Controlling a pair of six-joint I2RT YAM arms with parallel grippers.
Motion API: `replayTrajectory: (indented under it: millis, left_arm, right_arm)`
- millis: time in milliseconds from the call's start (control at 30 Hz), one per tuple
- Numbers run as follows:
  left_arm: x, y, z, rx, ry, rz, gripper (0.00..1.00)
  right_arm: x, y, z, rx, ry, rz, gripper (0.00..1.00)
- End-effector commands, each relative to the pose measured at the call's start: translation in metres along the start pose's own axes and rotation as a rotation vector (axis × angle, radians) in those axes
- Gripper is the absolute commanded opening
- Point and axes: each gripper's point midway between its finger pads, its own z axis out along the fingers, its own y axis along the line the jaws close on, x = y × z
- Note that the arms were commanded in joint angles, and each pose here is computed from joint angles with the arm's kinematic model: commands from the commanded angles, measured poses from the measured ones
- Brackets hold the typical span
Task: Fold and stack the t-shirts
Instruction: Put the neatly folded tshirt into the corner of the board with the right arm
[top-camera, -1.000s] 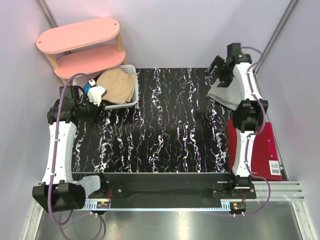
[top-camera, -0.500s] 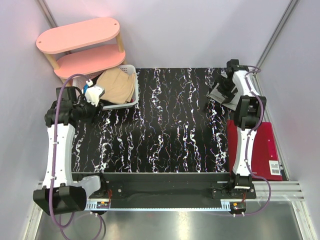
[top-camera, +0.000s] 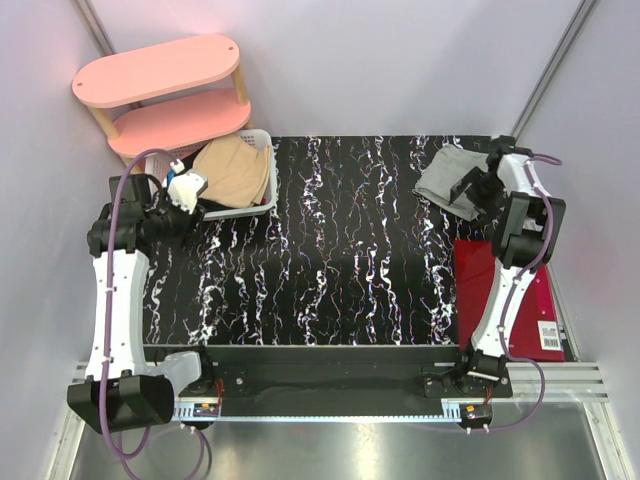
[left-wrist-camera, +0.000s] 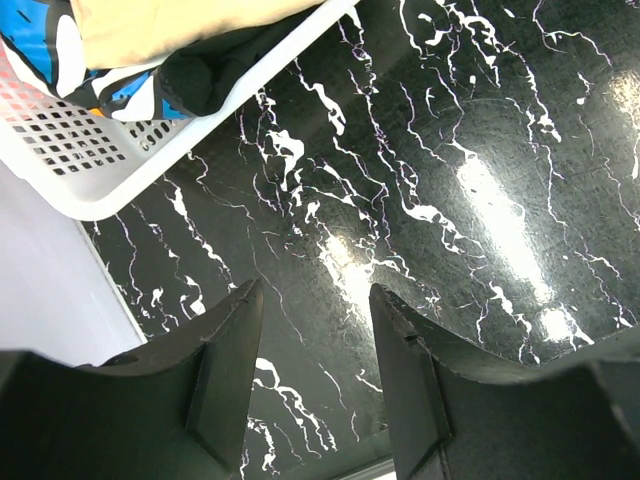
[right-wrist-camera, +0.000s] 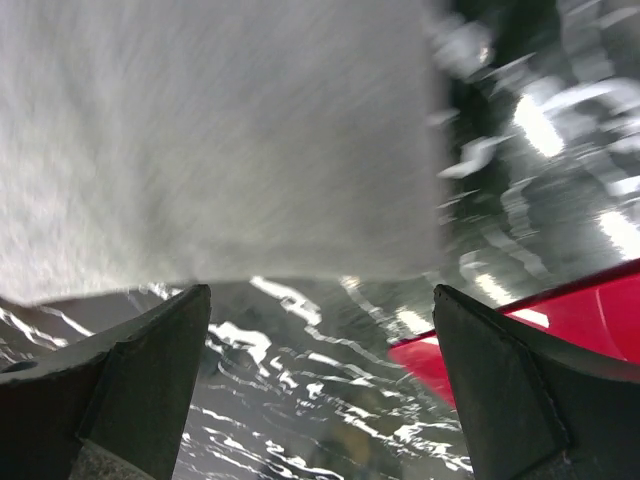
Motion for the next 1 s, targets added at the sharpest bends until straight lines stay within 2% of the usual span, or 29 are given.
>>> replayTrajectory:
  millis: [0,267,467,733,900,967]
  left_arm:
    - [-0.016,0.004,-0.016,-0.031,-0.069,0.04,0.52]
    - [-0.012,0.011,-0.022,-0.067,-0.055,0.056,0.52]
    - [-0.009,0.014,-0.023,-0.071,-0.048,0.053,0.52]
    - [-0.01,0.017,-0.023,-0.071,-0.047,0.045,0.52]
    - [-0.012,0.016,-0.019,-0.052,-0.047,0.032,0.52]
    - [-0.013,0.017,-0.017,-0.043,-0.049,0.025,0.52]
  right_arm:
    - [-0.032,0.006,-0.008,-0.044,-0.076,0.038,1.0]
    - [-0.059,-0.008,0.025,0.015,-0.049,0.062,1.0]
    - [-0.082,-0.014,0.027,0.051,-0.055,0.066,1.0]
    - [-0.12,-0.026,0.007,-0.016,-0.118,0.115,1.0]
    - [-0.111,-0.017,-0.014,-0.069,-0.098,0.084,1.0]
    - [-0.106,-0.008,-0.037,-0.089,-0.113,0.063,1.0]
